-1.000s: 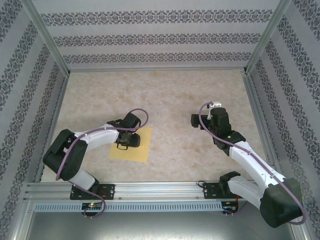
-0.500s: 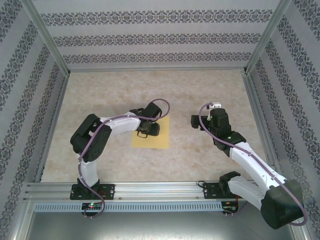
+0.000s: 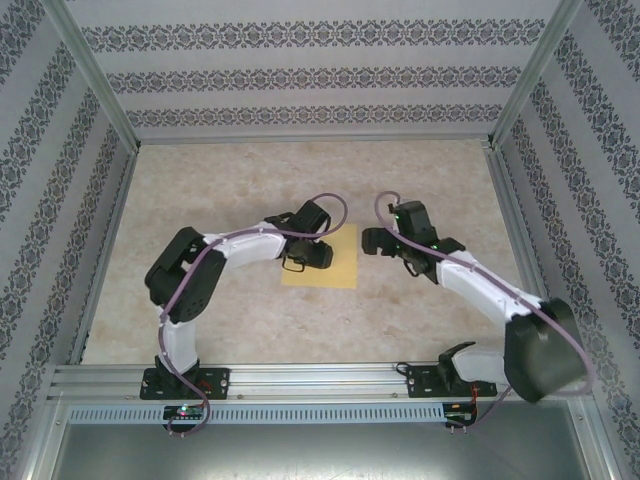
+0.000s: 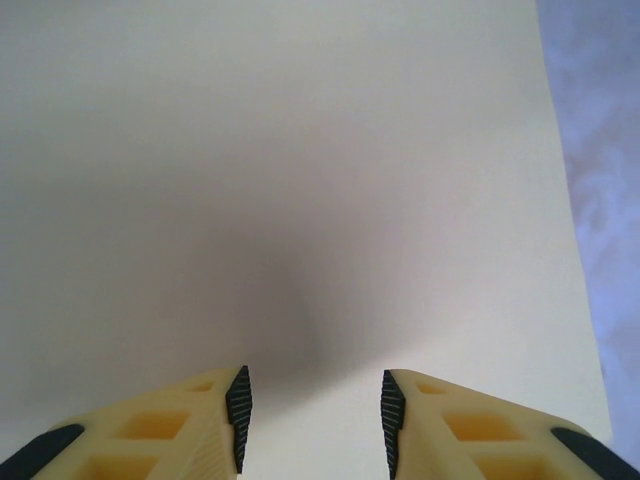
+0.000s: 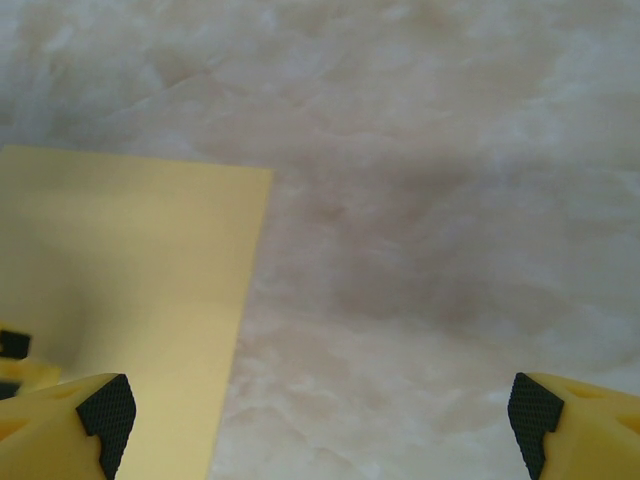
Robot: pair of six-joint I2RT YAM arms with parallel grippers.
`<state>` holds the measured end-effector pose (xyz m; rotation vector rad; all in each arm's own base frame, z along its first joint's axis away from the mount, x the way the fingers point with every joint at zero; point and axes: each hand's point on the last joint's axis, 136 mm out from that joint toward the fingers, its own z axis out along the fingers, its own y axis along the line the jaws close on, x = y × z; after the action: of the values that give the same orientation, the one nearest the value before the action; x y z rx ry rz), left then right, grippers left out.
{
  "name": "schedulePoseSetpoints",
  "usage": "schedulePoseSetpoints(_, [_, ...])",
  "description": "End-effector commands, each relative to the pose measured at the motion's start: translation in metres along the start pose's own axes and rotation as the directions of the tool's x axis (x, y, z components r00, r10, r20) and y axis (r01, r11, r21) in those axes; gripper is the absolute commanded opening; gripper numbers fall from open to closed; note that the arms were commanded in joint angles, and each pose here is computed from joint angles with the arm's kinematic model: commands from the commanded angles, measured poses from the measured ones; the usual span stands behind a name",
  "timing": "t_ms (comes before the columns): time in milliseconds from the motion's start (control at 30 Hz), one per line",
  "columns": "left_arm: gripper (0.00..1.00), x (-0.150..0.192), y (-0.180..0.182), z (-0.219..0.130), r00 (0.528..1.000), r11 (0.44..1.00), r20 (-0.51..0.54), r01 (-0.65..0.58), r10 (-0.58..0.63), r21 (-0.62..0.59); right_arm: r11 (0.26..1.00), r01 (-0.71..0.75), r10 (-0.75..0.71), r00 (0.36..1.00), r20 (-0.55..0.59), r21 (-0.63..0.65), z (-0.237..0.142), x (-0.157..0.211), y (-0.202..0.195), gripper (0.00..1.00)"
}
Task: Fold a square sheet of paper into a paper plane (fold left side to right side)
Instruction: Pick up the square sheet of paper from the center of the table.
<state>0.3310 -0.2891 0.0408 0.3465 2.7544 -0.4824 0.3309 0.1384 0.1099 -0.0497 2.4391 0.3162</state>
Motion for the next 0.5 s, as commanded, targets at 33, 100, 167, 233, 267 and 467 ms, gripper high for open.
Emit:
schedulePoseSetpoints(33, [0.42, 0.004, 0.014, -0.03, 0.996, 0.996, 0.038, 0.078, -0.08, 0.044, 0.999, 0.01, -0.015, 0.995, -0.101, -0.048, 0.028, 0.002, 0.029, 0.98])
schedulePoseSetpoints(100, [0.39, 0.015, 0.02, -0.03, 0.994, 0.993, 0.025, 0.106, -0.108, 0.061, 0.999, 0.011, -0.016, 0.992, -0.124, -0.035, 0.042, 0.001, 0.034, 0.98])
schedulePoseSetpoints(167, [0.38, 0.024, 0.023, -0.027, 0.991, 0.987, 0.01, 0.134, -0.135, 0.087, 1.0, 0.008, -0.012, 0.99, -0.139, -0.024, 0.058, 0.0, 0.038, 0.98])
schedulePoseSetpoints(233, [0.37, 0.029, 0.027, -0.022, 0.988, 0.984, 0.004, 0.154, -0.155, 0.089, 1.0, 0.015, -0.017, 0.988, -0.155, -0.016, 0.073, -0.001, 0.041, 0.98])
schedulePoseSetpoints(267, [0.36, 0.031, 0.031, -0.019, 0.987, 0.984, 0.002, 0.16, -0.161, 0.077, 1.0, 0.02, -0.023, 0.986, -0.164, -0.015, 0.079, -0.002, 0.043, 0.98])
schedulePoseSetpoints(467, [0.32, 0.04, 0.047, -0.01, 0.987, 0.987, -0.018, 0.16, -0.161, -0.006, 0.999, 0.035, -0.042, 0.977, -0.209, -0.034, 0.107, 0.0, 0.058, 0.98])
